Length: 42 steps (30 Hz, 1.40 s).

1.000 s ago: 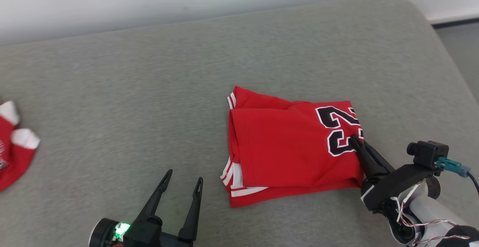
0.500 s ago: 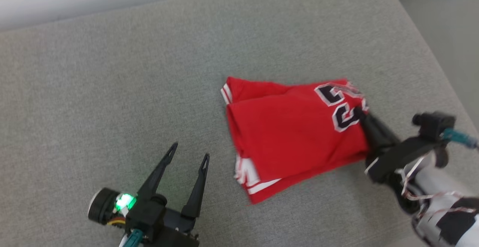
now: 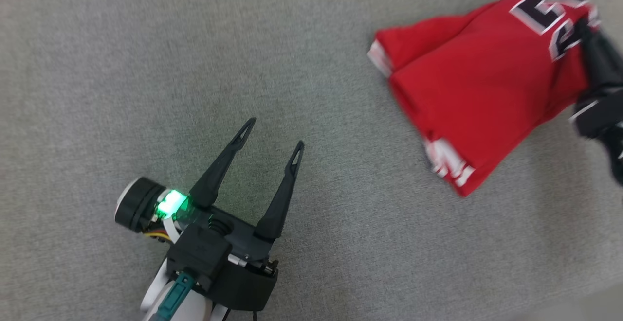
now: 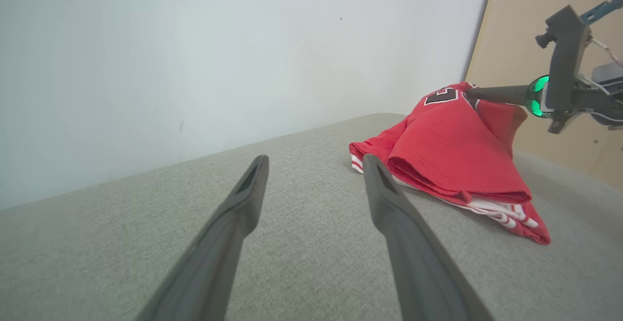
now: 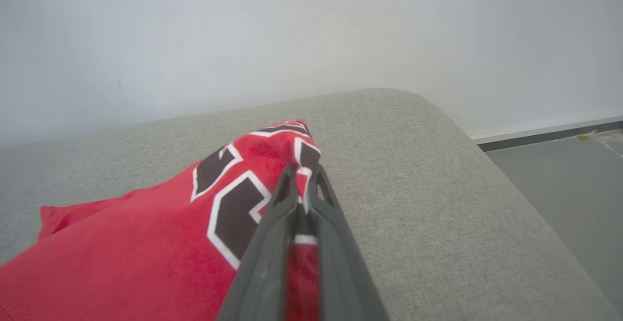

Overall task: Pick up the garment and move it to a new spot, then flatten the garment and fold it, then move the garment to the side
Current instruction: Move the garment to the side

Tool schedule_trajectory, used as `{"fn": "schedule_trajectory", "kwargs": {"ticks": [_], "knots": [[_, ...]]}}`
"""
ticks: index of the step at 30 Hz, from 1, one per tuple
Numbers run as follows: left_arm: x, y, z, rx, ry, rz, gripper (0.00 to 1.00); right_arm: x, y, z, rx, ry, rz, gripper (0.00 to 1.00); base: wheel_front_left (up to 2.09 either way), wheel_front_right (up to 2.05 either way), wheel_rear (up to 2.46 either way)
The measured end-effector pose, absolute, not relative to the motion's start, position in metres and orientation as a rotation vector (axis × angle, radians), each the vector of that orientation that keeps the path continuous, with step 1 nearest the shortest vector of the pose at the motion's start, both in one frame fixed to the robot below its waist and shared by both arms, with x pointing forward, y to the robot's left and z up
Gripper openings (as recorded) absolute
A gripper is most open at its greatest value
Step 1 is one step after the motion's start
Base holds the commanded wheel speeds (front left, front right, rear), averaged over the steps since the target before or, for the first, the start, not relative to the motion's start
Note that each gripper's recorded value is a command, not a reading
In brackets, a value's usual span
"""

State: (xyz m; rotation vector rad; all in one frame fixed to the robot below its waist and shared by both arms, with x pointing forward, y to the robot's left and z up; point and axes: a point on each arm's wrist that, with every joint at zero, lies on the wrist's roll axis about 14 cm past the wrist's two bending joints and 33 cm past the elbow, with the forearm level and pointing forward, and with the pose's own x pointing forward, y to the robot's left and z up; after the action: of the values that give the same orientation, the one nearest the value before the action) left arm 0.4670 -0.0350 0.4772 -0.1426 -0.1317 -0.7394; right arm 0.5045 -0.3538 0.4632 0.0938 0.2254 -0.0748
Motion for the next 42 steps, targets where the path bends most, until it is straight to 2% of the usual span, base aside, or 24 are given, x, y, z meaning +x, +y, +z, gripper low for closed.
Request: {"fn": "schedule_trajectory", "kwargs": {"ticks": [8, 16, 28, 29, 30, 31, 37, 42], "knots": [[0.478, -0.045, 0.468, -0.160, -0.128, -0.788, 1.00, 0.514, -0.400, 0.452, 0.014, 0.258, -0.176, 0.00, 0.00, 0.00, 0.00], [0.481, -0.053, 0.460, -0.177, -0.117, -0.819, 1.00, 0.503, -0.456, 0.468, -0.081, 0.259, -0.299, 0.00, 0.00, 0.00, 0.00], [0.481, -0.054, 0.465, -0.180, -0.134, -0.833, 1.00, 0.512, -0.483, 0.492, -0.162, 0.217, -0.366, 0.00, 0.00, 0.00, 0.00], [0.480, -0.054, 0.465, -0.179, -0.132, -0.835, 1.00, 0.512, -0.487, 0.492, -0.172, 0.217, -0.381, 0.04, 0.00, 0.00, 0.00], [0.479, -0.054, 0.465, -0.179, -0.131, -0.835, 1.00, 0.513, -0.490, 0.494, -0.184, 0.212, -0.390, 0.40, 0.00, 0.00, 0.00], [0.479, -0.053, 0.465, -0.177, -0.130, -0.834, 1.00, 0.515, -0.493, 0.497, -0.200, 0.206, -0.398, 1.00, 0.00, 0.00, 0.00], [0.479, -0.046, 0.467, -0.168, -0.134, -0.812, 1.00, 0.526, -0.495, 0.518, -0.272, 0.128, -0.429, 1.00, 0.00, 0.00, 0.00], [0.477, -0.040, 0.475, -0.163, -0.145, -0.782, 1.00, 0.530, -0.451, 0.495, -0.248, 0.112, -0.343, 1.00, 0.00, 0.00, 0.00]]}}
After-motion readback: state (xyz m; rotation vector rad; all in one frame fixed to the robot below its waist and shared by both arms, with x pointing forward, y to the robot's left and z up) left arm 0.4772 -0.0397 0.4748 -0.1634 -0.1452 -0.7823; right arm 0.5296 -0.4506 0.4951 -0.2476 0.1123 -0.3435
